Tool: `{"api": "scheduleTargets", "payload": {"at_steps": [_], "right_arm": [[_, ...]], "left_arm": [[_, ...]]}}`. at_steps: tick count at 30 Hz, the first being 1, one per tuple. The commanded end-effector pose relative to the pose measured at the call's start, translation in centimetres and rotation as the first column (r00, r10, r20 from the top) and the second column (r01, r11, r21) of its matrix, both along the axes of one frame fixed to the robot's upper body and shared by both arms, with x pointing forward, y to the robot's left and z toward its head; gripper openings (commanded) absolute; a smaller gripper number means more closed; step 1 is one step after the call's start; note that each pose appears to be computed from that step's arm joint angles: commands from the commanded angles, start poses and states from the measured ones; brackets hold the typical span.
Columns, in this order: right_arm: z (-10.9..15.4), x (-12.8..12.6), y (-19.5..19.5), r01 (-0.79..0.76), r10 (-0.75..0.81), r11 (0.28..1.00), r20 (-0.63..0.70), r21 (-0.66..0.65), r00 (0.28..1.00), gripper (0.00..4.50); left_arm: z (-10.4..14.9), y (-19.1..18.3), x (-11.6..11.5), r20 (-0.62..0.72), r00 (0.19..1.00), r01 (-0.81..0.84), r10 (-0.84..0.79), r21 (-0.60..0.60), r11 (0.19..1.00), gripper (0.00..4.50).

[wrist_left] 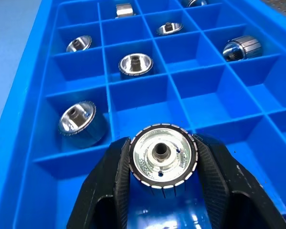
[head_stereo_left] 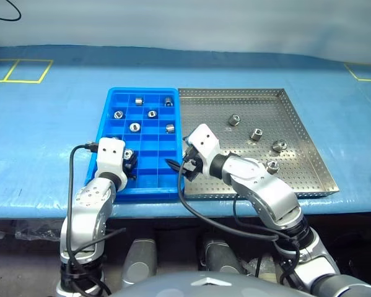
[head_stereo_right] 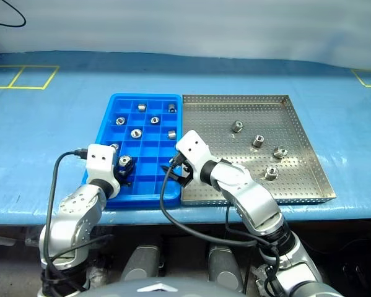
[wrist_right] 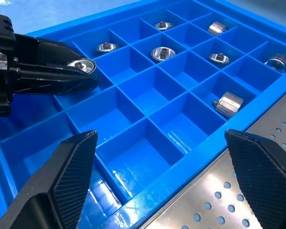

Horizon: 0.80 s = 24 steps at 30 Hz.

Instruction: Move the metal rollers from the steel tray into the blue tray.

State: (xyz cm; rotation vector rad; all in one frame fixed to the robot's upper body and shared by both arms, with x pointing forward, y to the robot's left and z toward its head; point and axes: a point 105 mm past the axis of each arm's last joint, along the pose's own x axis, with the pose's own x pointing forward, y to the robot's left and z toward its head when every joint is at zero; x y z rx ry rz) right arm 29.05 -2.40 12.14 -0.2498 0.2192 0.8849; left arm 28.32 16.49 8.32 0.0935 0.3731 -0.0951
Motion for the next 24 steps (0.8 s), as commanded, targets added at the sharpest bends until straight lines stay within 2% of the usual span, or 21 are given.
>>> {"api": "scheduleTargets", "payload": {"at_steps": [1,4,12,13,18,22,24], "right_arm": [[1.1,0.1,-0.1,0.002,-0.003,1.000,0.044,0.020,0.999,4.50],[1.0,0.2,-0.3,0.014,-0.014,1.000,0.044,0.022,0.999,4.50],[1.1,0.1,-1.7,0.084,-0.085,0.996,0.048,0.032,0.995,4.50],[1.1,0.2,-2.1,0.104,-0.106,0.994,0.048,0.035,0.993,4.50],[1.1,0.5,-5.0,0.235,-0.237,0.971,0.051,0.040,0.970,4.50],[1.5,1.7,-8.9,0.450,-0.452,0.892,0.083,0.043,0.888,4.50],[1.6,2.2,-10.8,0.552,-0.555,0.831,0.058,0.068,0.830,4.50]], "left_arm": [[0.9,-0.3,-0.2,0.023,1.000,-0.010,0.011,-0.025,1.000,1.71],[0.3,-0.7,0.0,-0.004,1.000,0.004,-0.004,-0.046,0.999,1.71],[1.8,-2.5,0.8,0.047,0.992,0.124,-0.120,-0.081,0.989,4.34],[2.2,-2.9,0.9,0.065,0.987,0.149,-0.144,-0.086,0.985,4.45],[4.7,-5.1,1.2,0.176,0.941,0.307,-0.288,-0.087,0.948,4.45],[5.3,-8.0,1.3,0.223,0.879,0.449,-0.422,-0.086,0.890,4.45],[5.1,-9.3,1.4,0.218,0.850,0.507,-0.480,-0.085,0.858,4.45]]}}
